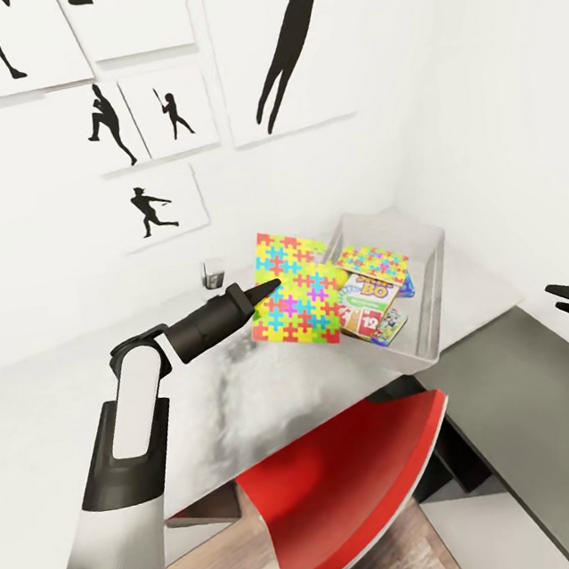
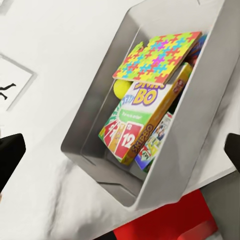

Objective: Put all the toys in the child's room - the three board games (two on the bed and one on the table), the two jigsaw puzzles on the table, and the tennis ball on the table - inside the toy box on the table in the child's room.

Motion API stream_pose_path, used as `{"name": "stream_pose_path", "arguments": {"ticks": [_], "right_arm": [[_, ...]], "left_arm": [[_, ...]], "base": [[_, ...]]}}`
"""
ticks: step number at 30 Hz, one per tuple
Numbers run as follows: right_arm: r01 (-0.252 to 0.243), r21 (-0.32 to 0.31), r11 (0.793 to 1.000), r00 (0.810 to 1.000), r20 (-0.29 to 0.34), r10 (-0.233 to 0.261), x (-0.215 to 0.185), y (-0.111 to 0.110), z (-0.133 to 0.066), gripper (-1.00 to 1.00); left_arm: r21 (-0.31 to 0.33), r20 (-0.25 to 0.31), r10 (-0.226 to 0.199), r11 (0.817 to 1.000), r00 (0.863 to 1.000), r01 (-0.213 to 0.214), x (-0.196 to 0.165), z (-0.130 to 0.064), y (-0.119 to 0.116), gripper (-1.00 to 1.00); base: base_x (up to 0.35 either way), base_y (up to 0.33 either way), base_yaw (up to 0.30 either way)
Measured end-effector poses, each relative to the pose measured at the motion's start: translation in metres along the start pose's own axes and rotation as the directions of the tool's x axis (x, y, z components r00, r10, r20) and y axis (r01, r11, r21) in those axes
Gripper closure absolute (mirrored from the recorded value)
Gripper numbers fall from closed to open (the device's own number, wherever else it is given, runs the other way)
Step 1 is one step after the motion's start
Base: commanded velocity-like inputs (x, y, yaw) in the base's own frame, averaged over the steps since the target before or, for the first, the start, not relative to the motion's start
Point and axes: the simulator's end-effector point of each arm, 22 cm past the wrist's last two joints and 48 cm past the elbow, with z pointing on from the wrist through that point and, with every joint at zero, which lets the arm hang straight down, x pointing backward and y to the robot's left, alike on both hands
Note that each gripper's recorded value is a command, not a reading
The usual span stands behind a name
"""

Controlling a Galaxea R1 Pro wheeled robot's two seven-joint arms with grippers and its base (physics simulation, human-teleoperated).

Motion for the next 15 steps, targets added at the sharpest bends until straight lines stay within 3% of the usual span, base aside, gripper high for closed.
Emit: {"name": "stream_pose_path", "arguments": {"ticks": [8, 15], "right_arm": [[0.000, 0.000, 1.000, 1.000, 0.000, 0.000, 0.0001, 0.0001, -0.0001, -1.00], [0.000, 0.000, 1.000, 1.000, 0.000, 0.000, 0.0002, 0.0002, -0.0004, -1.00]], "left_arm": [[0.001, 0.001, 0.002, 1.000, 1.000, -0.002, -0.0009, 0.0003, -0.0008, 1.00], [0.001, 0.001, 0.004, 1.000, 1.000, -0.004, -0.0020, 0.0008, -0.0014, 1.00]], "base": [[0.068, -0.006, 0.017], [0.267, -0.001, 0.002]]}}
